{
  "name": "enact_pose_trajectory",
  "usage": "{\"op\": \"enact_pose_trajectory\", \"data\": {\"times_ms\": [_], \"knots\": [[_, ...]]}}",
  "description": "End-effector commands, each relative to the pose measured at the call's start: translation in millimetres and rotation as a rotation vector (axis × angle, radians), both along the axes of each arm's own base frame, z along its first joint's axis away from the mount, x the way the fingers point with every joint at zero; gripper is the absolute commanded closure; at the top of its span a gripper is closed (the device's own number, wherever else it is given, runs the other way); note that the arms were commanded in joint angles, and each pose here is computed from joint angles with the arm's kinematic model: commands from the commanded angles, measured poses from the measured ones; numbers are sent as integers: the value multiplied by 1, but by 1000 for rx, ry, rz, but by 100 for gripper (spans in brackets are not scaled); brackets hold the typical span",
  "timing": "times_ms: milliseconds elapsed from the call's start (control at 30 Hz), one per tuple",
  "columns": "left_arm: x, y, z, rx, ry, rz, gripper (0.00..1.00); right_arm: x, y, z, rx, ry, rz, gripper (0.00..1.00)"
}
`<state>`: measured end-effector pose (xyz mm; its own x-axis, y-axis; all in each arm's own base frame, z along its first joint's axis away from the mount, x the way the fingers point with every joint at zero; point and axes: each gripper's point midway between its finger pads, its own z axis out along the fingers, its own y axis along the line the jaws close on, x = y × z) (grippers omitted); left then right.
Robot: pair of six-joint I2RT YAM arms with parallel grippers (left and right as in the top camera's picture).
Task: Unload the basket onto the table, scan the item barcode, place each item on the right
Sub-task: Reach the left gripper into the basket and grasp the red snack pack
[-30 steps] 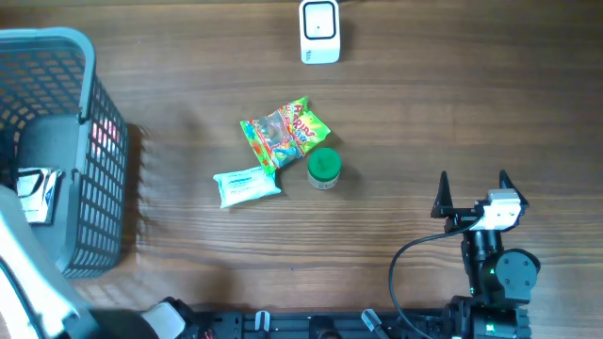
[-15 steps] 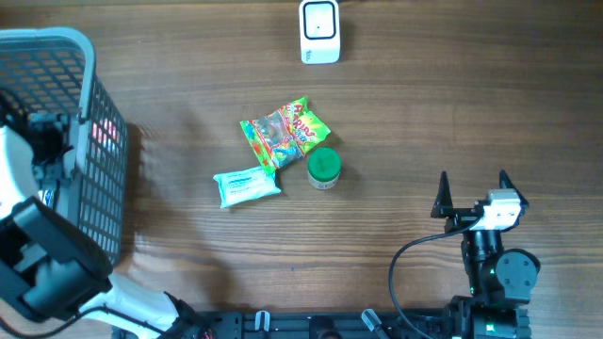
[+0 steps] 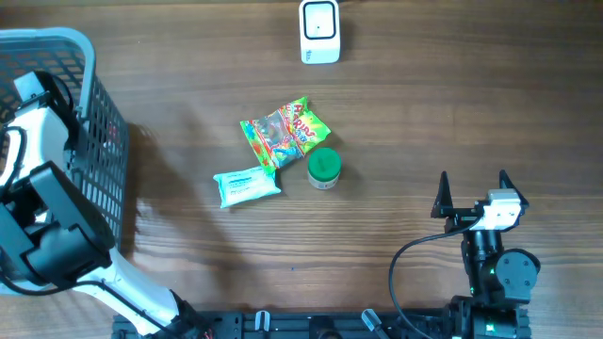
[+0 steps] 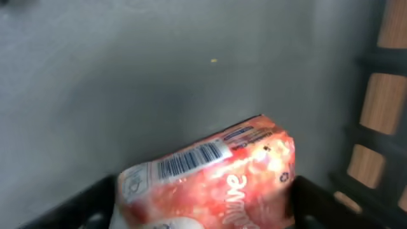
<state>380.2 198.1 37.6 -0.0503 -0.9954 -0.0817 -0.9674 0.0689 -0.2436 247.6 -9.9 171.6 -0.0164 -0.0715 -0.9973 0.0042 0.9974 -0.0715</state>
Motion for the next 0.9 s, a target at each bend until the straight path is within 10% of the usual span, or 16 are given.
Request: {"op": "enact_pose_trajectory", "data": {"times_ms": [0, 100, 867], "knots": [[-6, -4, -18, -19, 53, -2, 48, 0, 4, 1, -6, -7, 20, 1], [-7, -4, -17, -15, 53, -23, 95, 0, 4, 1, -6, -7, 20, 0], [-55, -23, 266, 347, -526, -25, 96, 0, 4, 1, -6, -7, 20, 0]]}}
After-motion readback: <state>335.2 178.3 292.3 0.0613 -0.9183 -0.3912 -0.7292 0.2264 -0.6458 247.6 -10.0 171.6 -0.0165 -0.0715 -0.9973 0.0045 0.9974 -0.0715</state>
